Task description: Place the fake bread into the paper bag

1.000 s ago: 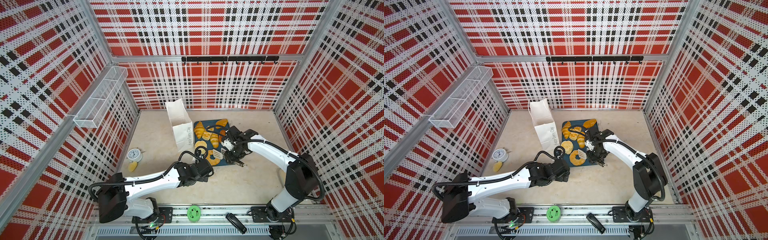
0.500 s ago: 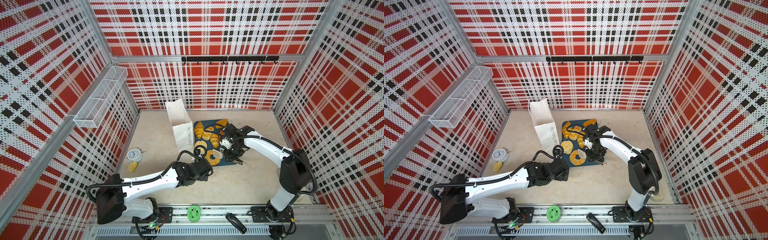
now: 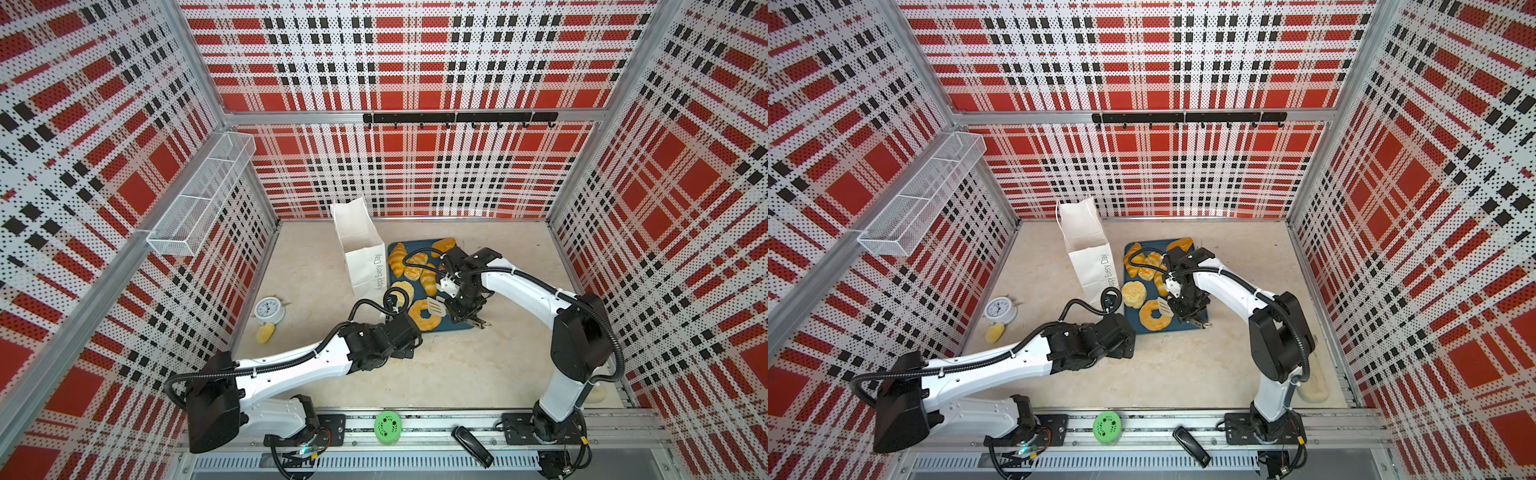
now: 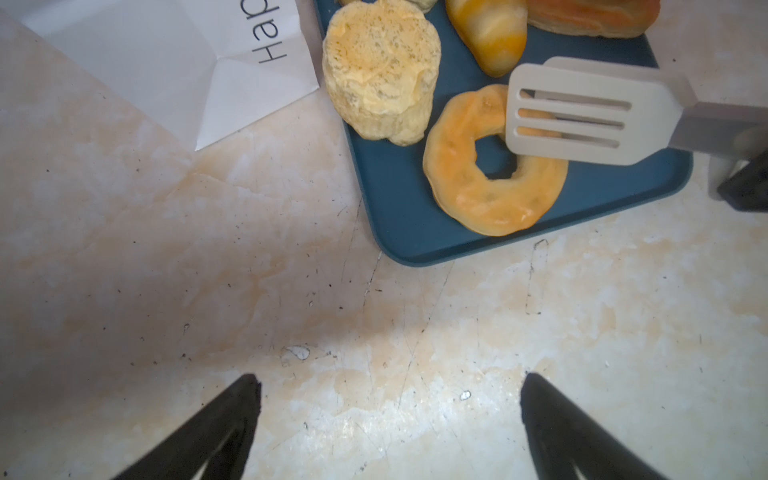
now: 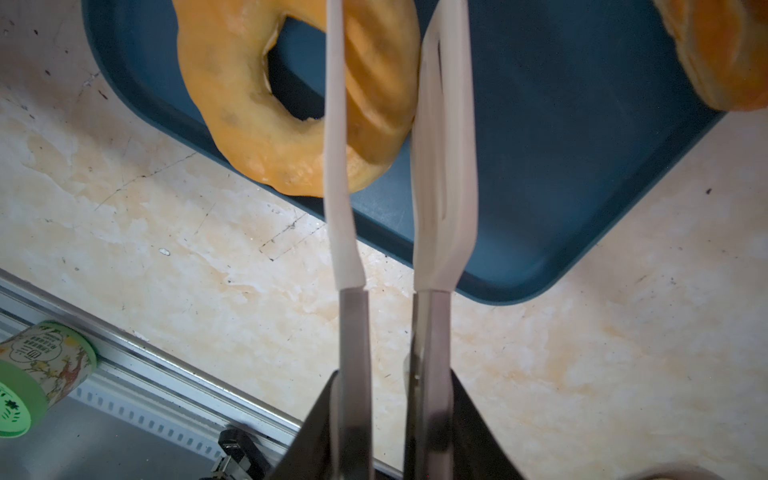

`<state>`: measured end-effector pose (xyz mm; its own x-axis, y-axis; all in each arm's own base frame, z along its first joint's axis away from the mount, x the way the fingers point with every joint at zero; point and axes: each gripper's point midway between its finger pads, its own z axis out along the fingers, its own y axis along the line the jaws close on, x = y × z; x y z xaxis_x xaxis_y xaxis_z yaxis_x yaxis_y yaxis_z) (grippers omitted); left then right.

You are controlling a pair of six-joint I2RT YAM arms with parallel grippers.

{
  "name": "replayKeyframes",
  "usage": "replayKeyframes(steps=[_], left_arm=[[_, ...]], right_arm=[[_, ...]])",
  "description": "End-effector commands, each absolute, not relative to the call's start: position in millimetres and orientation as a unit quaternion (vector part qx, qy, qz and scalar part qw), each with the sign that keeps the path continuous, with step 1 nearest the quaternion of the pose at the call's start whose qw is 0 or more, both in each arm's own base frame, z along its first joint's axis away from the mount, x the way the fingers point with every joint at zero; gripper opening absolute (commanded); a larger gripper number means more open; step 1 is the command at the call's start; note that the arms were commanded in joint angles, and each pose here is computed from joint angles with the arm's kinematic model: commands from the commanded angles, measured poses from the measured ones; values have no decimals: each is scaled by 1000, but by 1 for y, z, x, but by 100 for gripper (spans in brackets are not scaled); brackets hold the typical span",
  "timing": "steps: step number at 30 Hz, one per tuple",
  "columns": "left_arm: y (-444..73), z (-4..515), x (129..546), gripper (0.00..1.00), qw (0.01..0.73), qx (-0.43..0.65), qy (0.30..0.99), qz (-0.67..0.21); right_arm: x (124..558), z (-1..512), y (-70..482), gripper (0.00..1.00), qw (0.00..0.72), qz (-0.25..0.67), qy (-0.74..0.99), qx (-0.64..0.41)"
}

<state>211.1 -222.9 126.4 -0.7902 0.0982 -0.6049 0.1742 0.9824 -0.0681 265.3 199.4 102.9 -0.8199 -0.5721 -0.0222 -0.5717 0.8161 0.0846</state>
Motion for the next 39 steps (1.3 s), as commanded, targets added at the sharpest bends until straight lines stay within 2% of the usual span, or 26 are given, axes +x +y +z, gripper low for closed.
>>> replayKeyframes(steps=[1, 6, 39], left_arm=[[-216, 140, 217, 99, 337, 61, 937, -71], [-217, 157, 220, 99, 354, 61, 929, -93], [-222, 210, 235, 99, 379, 71, 907, -167]], right_arm=[[268, 114, 203, 33, -11, -47, -949, 312], [268, 119, 202, 30, -18, -46, -948, 313], [280, 174, 208, 30, -108, -101, -945, 292]])
